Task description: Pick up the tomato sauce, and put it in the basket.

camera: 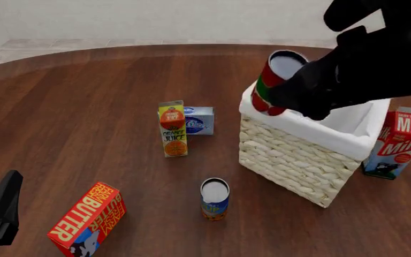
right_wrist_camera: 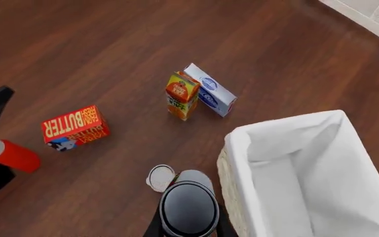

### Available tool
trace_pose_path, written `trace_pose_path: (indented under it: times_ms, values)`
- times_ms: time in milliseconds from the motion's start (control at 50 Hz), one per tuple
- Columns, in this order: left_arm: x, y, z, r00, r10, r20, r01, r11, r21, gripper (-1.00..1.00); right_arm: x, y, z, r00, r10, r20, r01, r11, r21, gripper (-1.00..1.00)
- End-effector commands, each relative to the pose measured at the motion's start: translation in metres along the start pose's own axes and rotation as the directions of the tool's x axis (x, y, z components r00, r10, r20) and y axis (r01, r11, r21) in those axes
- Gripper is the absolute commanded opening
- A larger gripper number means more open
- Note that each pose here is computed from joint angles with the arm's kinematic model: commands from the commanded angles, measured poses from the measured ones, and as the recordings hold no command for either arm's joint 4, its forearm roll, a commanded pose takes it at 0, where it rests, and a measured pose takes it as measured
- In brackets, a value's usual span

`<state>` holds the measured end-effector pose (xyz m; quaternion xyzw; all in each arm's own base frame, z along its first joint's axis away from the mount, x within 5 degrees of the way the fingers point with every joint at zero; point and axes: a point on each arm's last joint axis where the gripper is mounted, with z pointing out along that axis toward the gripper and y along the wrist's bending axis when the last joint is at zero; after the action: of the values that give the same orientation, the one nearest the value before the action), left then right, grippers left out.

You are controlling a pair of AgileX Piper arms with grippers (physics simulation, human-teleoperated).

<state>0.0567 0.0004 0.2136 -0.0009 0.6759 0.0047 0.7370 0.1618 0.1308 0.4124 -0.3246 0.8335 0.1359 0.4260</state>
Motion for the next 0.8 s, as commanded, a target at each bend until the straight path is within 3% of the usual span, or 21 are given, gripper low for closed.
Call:
trace_pose_path:
  times_ms: [20,800]
  values:
    - [0.0,0.0,0.0,1.0,0.0,0.0,0.0,1.0,0.0,1.0,0.002,-0.01,-0.018,1.0,0.024,0.016,-0.025,0.999,0.045,-1.0]
    - [0.0,0.0,0.0,1.0,0.0,0.0,0.0,1.0,0.0,1.0,0.007,-0.04,-0.025,0.995,0.1,0.02,-0.102,0.98,0.171,-1.0]
